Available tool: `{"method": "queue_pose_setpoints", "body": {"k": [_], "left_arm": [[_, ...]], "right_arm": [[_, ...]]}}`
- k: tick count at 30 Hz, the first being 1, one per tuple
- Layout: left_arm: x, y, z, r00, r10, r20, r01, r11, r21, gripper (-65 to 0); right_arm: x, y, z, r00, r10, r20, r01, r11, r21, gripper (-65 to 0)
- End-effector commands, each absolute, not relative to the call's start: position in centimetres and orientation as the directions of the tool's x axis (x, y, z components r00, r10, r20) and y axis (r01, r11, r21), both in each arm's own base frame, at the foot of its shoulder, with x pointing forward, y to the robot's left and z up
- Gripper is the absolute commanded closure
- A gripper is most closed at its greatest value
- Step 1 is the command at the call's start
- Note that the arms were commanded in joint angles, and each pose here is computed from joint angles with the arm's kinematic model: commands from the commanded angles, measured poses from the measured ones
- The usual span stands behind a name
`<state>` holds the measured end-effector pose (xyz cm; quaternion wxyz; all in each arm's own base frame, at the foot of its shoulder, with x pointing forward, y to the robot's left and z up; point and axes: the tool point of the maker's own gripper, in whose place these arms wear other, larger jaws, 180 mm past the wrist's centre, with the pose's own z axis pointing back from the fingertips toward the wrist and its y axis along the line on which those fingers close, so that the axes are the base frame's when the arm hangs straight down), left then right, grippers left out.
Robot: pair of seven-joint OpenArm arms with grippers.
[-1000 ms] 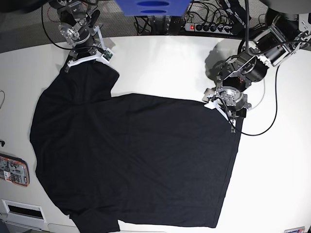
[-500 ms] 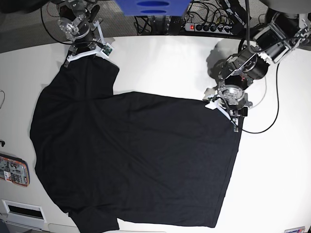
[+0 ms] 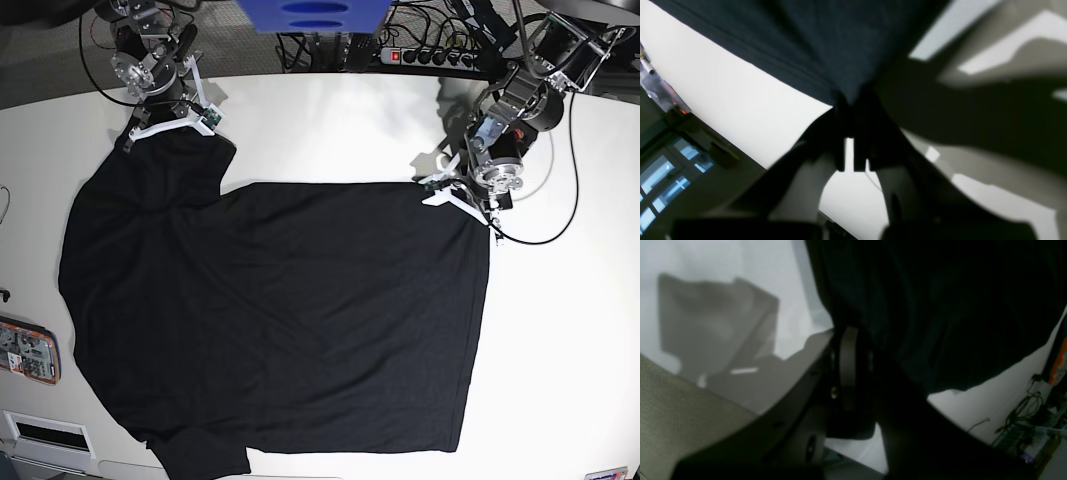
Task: Fold the T-shirt properly
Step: 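Lift both shoulders and pull the shirt toward the robot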
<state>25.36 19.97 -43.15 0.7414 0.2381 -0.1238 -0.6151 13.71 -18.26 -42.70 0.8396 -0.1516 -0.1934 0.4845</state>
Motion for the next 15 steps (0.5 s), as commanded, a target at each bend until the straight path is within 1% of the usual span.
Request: {"method": "queue_pose_setpoints", "body": {"k": [1, 5, 8, 12, 15], "left_arm": [[26.3, 20.6, -42.2, 0.229, -0.967, -0.113, 0.833, 0.134, 0.537, 0.0], [26.8, 21.1, -41.8, 0.247, -0.963, -0.109, 0.822, 0.149, 0.550, 0.0], [26.9, 21.1, -41.7, 0.247, -0.963, -0.109, 0.821, 0.149, 0.551, 0.0], [26.9, 21.1, -41.7, 0.248, -0.963, -0.108, 0.821, 0.150, 0.552, 0.0], [27.0, 21.1, -41.6, 0.249, -0.963, -0.106, 0.819, 0.150, 0.554, 0.0]], "right_arm": [[14.6, -18.6, -41.7, 0.445, 0.875, 0.192, -0.738, 0.480, -0.475, 0.0], [15.7, -19.7, -40.9, 0.456, 0.863, 0.218, -0.704, 0.499, -0.505, 0.0], [16.5, -20.8, -40.3, 0.493, 0.832, 0.255, -0.663, 0.549, -0.508, 0.0], [18.5, -21.9, -39.1, 0.537, 0.771, 0.342, -0.590, 0.633, -0.501, 0.0], [19.5, -22.6, -38.4, 0.543, 0.759, 0.358, -0.562, 0.646, -0.517, 0.0]]}}
